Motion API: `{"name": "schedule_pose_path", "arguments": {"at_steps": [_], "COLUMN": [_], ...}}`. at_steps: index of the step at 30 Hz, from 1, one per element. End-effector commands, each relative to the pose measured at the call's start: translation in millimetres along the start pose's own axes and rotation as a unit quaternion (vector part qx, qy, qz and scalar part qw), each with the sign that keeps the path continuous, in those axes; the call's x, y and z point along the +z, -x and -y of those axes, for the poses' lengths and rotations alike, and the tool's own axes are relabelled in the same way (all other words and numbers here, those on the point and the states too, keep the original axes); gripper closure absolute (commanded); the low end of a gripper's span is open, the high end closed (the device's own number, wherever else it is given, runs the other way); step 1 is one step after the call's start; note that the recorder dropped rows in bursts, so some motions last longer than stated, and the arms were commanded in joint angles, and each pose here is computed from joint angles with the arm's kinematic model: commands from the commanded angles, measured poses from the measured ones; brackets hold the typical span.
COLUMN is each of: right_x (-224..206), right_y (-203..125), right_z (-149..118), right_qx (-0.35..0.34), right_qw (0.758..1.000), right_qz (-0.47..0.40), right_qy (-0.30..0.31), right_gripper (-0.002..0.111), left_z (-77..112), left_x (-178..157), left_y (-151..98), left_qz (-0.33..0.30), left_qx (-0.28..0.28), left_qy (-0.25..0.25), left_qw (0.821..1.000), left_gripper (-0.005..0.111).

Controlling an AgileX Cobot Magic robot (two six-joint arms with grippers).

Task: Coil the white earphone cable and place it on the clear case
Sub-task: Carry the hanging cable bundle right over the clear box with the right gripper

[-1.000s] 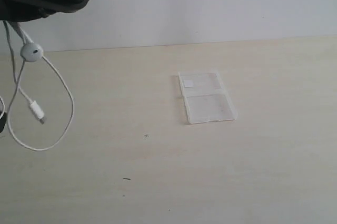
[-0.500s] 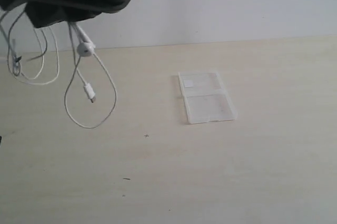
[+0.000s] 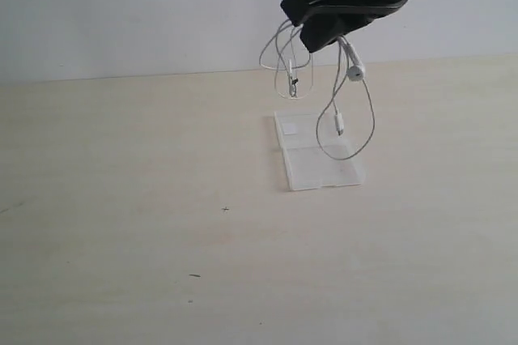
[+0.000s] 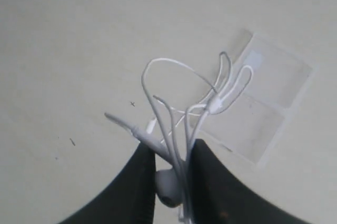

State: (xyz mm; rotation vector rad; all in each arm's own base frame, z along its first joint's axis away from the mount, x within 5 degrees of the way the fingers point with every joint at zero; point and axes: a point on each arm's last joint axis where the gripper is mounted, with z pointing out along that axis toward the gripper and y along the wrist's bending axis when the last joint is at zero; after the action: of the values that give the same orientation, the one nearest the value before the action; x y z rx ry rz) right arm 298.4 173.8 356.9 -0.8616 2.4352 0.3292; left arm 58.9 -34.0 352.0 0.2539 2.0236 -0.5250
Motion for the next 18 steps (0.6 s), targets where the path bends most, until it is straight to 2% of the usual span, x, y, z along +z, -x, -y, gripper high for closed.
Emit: {"name": "schedule_pose_path", "arguments": {"at_steps": [1,9,18], "right_x": [14.0,52.9,125.5], "right_y": [0.5,14.9,11.4], "right_z": [20.9,39.2,70.5], "right_qx": [0.008,0.011,0.041], "right_qw": [1.000,0.997,0.995], "right_qz": [-0.008,0.050,0.059], "right_qy": [-0.018,-0.052,-0.070], "right_gripper": [0.108,0.108,0.108], "left_z": [1.4,4.3,4.6], "left_x": [-1.6,-1.8,-1.9], "left_y": [1.5,0.5,0.8], "left_qz": [0.015,0.009,0.011], "left_qx": [-0.005,-0.025,-0.026], "left_qy": [-0.010,-0.026,-0.028], "left_qw": [1.000,0.999,0.999], "left_gripper": [0.002,0.002,0.002]}}
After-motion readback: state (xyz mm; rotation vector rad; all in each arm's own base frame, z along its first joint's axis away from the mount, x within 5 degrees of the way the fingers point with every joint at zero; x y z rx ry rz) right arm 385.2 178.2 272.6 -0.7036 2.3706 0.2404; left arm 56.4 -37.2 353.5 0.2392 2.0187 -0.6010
